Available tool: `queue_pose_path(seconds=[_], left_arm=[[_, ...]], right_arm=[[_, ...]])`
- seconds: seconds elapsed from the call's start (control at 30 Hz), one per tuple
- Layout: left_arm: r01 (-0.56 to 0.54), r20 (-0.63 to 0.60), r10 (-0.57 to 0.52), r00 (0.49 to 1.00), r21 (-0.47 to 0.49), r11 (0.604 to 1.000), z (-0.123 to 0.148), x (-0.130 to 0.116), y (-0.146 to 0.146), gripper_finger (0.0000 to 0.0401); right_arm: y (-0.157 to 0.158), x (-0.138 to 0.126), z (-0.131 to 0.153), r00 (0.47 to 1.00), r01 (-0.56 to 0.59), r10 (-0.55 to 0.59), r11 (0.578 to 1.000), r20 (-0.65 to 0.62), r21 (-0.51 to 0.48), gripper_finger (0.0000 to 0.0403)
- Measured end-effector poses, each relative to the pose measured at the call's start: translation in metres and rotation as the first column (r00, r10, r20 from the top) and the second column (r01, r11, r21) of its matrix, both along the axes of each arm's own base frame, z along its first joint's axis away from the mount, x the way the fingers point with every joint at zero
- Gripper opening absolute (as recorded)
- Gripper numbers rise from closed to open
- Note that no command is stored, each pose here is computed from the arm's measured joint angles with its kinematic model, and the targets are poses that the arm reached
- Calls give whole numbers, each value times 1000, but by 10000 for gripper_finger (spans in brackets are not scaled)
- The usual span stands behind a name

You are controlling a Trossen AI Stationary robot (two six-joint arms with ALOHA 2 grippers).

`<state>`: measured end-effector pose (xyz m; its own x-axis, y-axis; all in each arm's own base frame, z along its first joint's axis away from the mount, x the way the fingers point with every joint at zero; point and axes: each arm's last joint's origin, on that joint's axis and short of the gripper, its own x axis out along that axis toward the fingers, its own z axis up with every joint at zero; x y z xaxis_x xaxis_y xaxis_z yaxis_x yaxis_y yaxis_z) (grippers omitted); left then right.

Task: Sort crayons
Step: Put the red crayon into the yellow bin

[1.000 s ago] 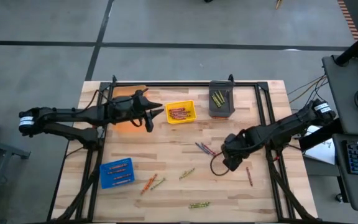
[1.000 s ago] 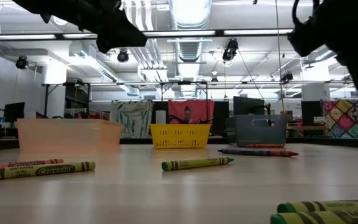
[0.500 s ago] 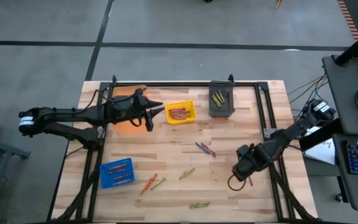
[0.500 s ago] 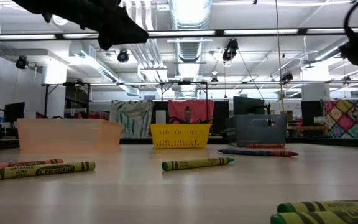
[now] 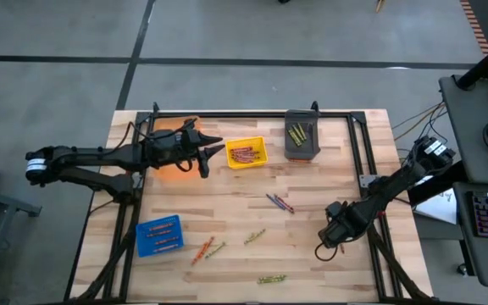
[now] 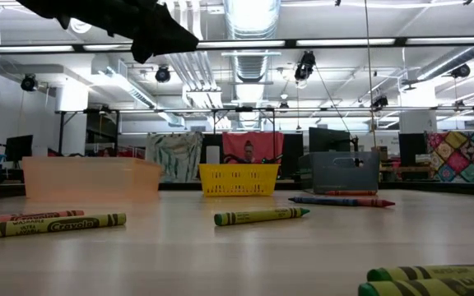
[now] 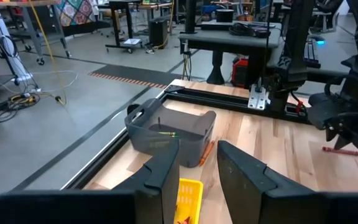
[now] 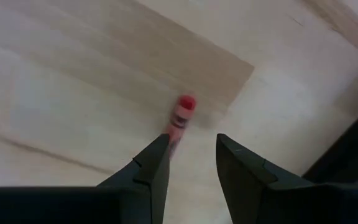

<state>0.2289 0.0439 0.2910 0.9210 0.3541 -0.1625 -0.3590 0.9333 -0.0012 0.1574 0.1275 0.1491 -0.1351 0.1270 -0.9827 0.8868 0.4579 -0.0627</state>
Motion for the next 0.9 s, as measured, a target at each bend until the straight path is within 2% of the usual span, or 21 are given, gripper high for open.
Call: queue_pose_path(seconds=[0.3, 0.63, 0.9], left_arm=[[0, -14, 0, 1000, -2, 1000, -1, -1, 0, 91], [5, -37, -4, 999, 19, 1000, -2, -2, 0, 91], [5, -37, -4, 999, 20, 1000, -2, -1, 0, 91]], right_arm=[[-4, -5, -17, 1000, -8, 7, 1000, 21, 11, 89], [-6, -7, -23, 999, -23, 23, 1000, 38, 5, 17], [-8, -7, -16, 996, -42, 40, 999, 73, 24, 14]])
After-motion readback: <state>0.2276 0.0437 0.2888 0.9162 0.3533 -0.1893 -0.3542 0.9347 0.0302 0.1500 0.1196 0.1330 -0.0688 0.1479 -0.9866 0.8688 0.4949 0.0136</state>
